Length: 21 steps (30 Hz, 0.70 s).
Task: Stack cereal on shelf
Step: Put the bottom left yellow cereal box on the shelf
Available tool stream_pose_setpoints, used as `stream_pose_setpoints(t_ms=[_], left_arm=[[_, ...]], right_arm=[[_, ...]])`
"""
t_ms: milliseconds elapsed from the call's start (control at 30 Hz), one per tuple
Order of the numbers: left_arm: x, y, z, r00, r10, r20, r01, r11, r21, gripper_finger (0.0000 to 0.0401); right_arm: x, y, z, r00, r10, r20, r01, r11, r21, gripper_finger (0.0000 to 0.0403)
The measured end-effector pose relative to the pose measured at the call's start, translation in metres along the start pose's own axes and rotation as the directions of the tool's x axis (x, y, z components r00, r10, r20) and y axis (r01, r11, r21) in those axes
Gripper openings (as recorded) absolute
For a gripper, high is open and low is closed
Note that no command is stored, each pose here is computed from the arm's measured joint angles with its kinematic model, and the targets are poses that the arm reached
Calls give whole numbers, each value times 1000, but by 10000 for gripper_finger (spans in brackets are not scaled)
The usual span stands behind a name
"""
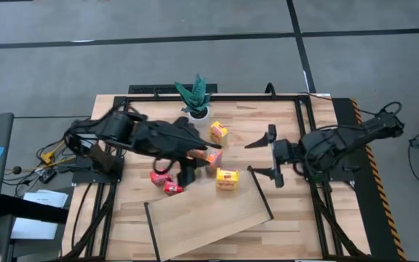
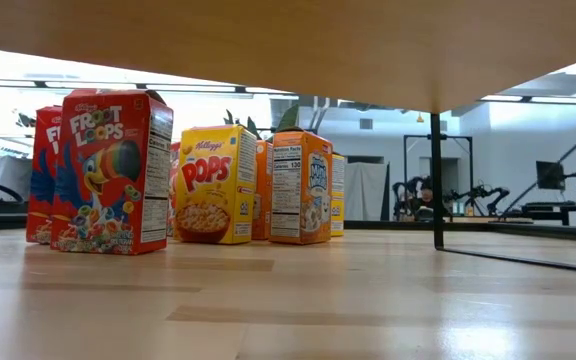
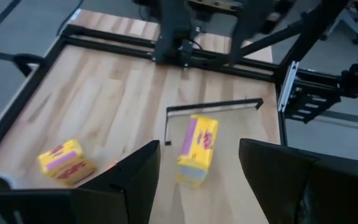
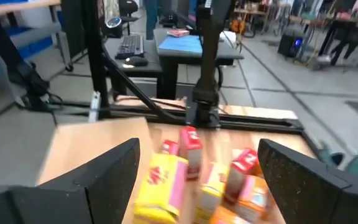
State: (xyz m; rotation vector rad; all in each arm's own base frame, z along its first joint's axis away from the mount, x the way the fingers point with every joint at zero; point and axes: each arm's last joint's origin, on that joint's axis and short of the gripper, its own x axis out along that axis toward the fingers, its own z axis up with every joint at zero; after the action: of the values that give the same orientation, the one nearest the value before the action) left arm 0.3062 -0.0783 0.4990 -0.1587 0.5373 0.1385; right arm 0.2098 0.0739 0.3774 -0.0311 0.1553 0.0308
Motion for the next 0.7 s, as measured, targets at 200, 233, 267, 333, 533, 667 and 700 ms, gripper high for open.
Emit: stream_pose_setpoints(t_ms=[200, 233, 267, 333, 533, 667, 700], left_arm=[[-25, -1, -8, 1000, 18, -22, -18, 1000, 18, 209], [-28, -1, -9, 999, 20, -25, -20, 1000, 23, 209], [-31, -2, -10, 999, 24, -29, -23, 999, 30, 209], [-33, -4, -13, 999, 27, -43, -25, 999, 42, 209], [-35, -9, -20, 995, 25, -91, -18, 997, 78, 209], [-35, -10, -23, 993, 29, -114, -19, 996, 92, 209], [-35, -10, -23, 993, 29, -115, -18, 996, 92, 209]], right_arm=[[28, 25, -7, 996, -58, -68, 59, 998, 10, 348], [33, 29, -10, 994, -68, -84, 69, 998, 1, 349], [38, 33, -13, 992, -78, -98, 78, 997, -2, 350], [48, 40, -22, 987, -94, -131, 96, 995, 5, 352], [68, 46, -40, 969, -156, -190, 164, 986, 31, 348], [75, 45, -45, 962, -171, -210, 185, 981, 49, 345], [76, 45, -46, 962, -173, -212, 187, 981, 48, 345]])
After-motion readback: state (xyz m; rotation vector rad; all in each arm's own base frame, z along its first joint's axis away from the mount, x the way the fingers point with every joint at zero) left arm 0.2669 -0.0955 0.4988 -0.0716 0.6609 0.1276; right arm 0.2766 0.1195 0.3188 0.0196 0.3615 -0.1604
